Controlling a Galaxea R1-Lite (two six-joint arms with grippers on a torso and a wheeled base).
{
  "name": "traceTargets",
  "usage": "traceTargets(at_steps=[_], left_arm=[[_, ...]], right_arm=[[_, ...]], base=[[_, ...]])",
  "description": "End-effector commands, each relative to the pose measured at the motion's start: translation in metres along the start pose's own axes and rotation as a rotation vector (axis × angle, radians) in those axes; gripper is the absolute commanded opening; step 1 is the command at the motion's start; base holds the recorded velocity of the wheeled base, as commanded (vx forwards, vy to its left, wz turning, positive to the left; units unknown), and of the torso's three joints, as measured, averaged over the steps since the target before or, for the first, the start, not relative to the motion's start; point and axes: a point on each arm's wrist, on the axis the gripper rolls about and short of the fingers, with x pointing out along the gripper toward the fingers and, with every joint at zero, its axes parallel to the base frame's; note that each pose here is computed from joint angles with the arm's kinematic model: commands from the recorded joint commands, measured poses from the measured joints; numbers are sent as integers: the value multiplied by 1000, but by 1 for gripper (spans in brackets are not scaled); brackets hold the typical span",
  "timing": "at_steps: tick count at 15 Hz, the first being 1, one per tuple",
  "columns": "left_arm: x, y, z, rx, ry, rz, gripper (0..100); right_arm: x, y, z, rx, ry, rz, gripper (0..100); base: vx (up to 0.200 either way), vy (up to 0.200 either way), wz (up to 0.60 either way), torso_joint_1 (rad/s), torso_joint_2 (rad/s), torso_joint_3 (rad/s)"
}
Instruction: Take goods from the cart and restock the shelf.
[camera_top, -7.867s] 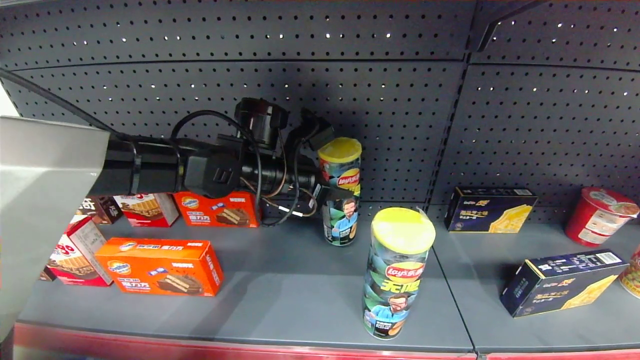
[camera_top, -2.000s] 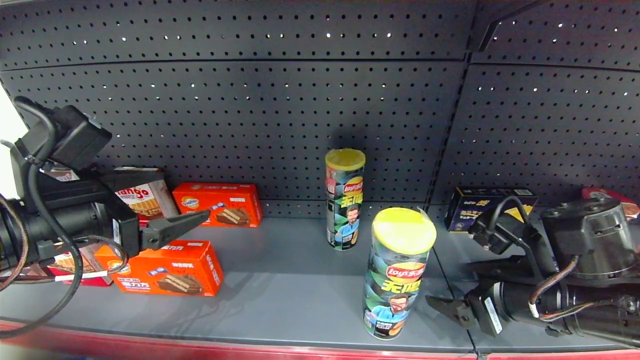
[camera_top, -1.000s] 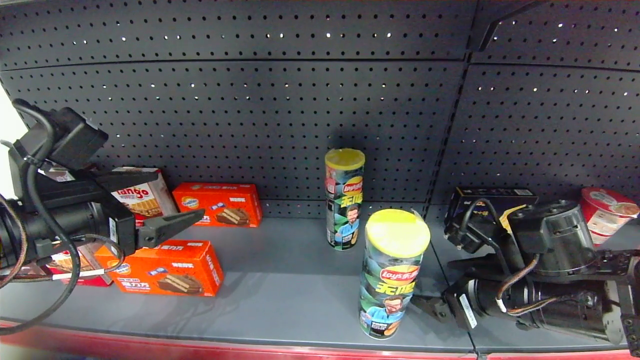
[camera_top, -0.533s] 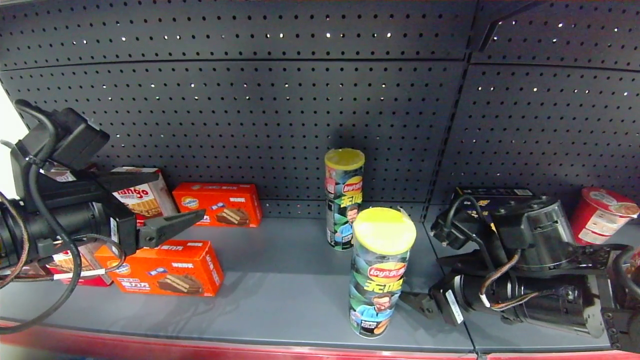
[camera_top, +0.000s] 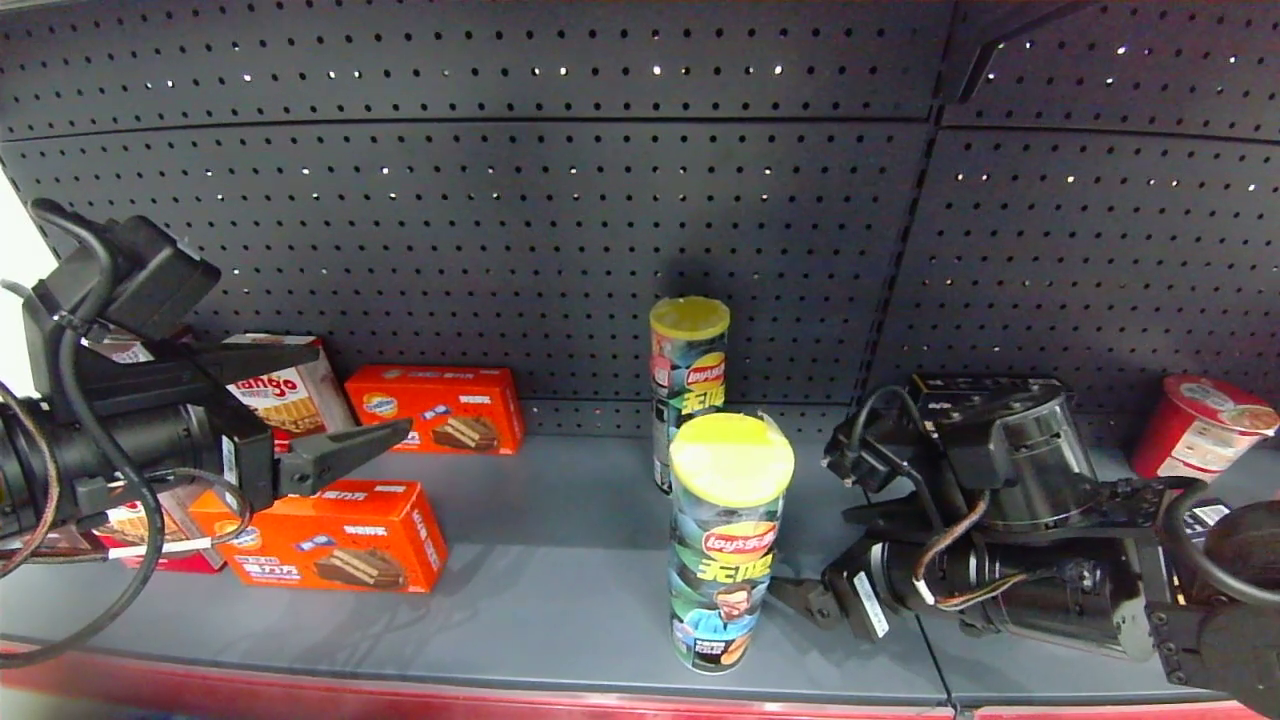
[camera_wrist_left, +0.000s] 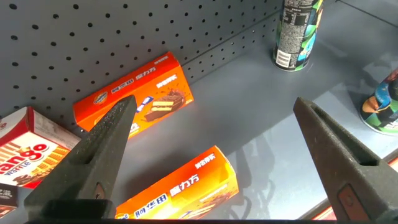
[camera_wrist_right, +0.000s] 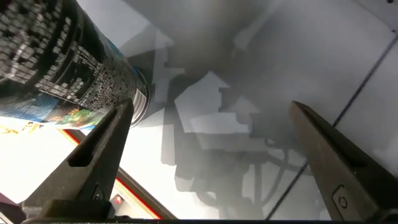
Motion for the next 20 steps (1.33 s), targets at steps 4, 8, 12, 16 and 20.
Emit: traceTargets(at_steps=[4,8,12,16,20], left_arm=[[0,0,-1,-1,3,-1,100],[2,0,-2,-4,9,-3,100],[3,1,-2,-5,11,-3,100],[3,0,-3,-6,12,-4,100],[2,0,-3,-5,11,-3,100]], right_arm=[[6,4,1,-9,8,1,100],[9,8,4,-13,3,8,100],[10,10,4,-18,4,14,100],[12,11,5,-18,4,15,100],[8,10,6,-9,-3,6,100]], base=[[0,0,0,0,0,0],[0,0,0,0,0,0],[0,0,0,0,0,0],[0,0,0,0,0,0],[0,0,0,0,0,0]])
